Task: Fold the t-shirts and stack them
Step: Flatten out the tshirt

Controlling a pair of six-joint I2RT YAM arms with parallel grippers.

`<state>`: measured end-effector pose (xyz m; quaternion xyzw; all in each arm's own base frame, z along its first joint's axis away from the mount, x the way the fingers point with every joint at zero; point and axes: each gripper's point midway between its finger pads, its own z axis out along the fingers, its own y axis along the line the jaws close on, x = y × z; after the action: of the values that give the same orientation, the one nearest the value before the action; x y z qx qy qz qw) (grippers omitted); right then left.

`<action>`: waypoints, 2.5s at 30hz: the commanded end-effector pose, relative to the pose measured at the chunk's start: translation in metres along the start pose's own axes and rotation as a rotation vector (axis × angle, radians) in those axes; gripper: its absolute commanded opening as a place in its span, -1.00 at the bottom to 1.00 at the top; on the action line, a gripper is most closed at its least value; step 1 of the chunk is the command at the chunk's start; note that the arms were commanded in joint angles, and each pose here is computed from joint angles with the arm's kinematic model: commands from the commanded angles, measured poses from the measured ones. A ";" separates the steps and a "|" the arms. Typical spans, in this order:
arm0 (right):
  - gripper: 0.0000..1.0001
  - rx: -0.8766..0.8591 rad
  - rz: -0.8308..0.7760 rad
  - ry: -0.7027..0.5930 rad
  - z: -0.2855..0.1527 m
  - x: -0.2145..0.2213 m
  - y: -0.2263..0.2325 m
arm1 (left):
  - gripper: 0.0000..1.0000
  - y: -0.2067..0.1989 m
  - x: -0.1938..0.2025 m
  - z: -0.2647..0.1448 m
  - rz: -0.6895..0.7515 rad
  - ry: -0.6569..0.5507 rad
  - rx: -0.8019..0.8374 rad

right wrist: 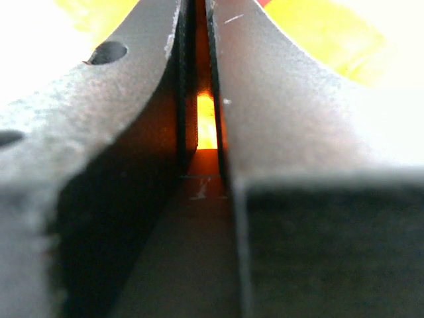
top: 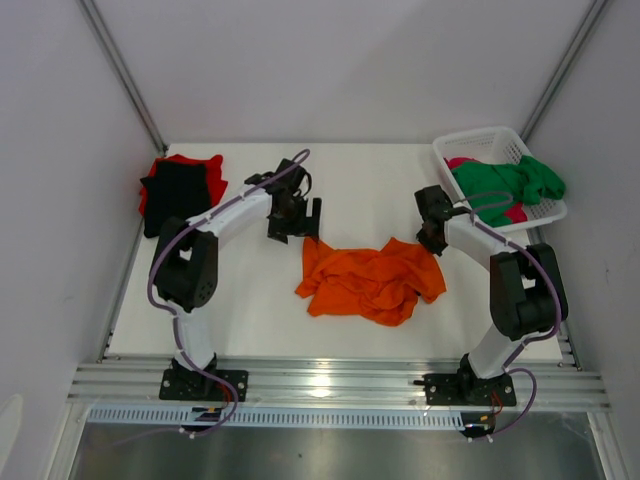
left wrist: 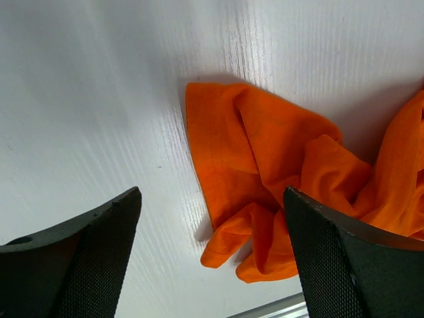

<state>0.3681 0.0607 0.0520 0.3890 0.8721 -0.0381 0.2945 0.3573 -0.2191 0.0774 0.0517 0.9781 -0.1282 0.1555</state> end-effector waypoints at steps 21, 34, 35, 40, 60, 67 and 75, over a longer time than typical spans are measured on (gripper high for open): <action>-0.90 -0.025 0.034 -0.043 -0.020 -0.020 -0.008 | 0.72 -0.032 0.001 0.010 -0.004 0.011 0.180; -0.90 -0.027 0.043 -0.039 -0.020 -0.021 -0.008 | 0.76 -0.017 0.001 0.029 0.020 0.066 0.099; -0.91 -0.026 0.043 -0.041 -0.020 -0.021 -0.008 | 0.76 -0.015 0.003 0.033 0.022 0.083 0.091; -0.90 -0.019 0.046 -0.045 -0.022 -0.024 -0.011 | 0.76 -0.016 -0.008 0.036 0.014 0.088 0.119; -0.91 -0.051 0.063 -0.091 -0.030 -0.043 -0.015 | -0.99 -0.014 -0.020 0.031 -0.014 0.091 0.189; -0.91 -0.235 0.002 -0.279 -0.064 -0.091 0.020 | -0.99 -0.024 -0.068 -0.037 0.061 -0.115 0.189; -0.89 -0.344 -0.055 -0.427 -0.107 -0.136 0.043 | -0.99 -0.034 -0.127 -0.141 0.100 -0.365 0.163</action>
<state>0.3982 0.0357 0.1605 0.3196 0.8306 0.0124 0.4558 0.4281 -0.2389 0.1832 0.0822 0.9395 -0.2178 0.2512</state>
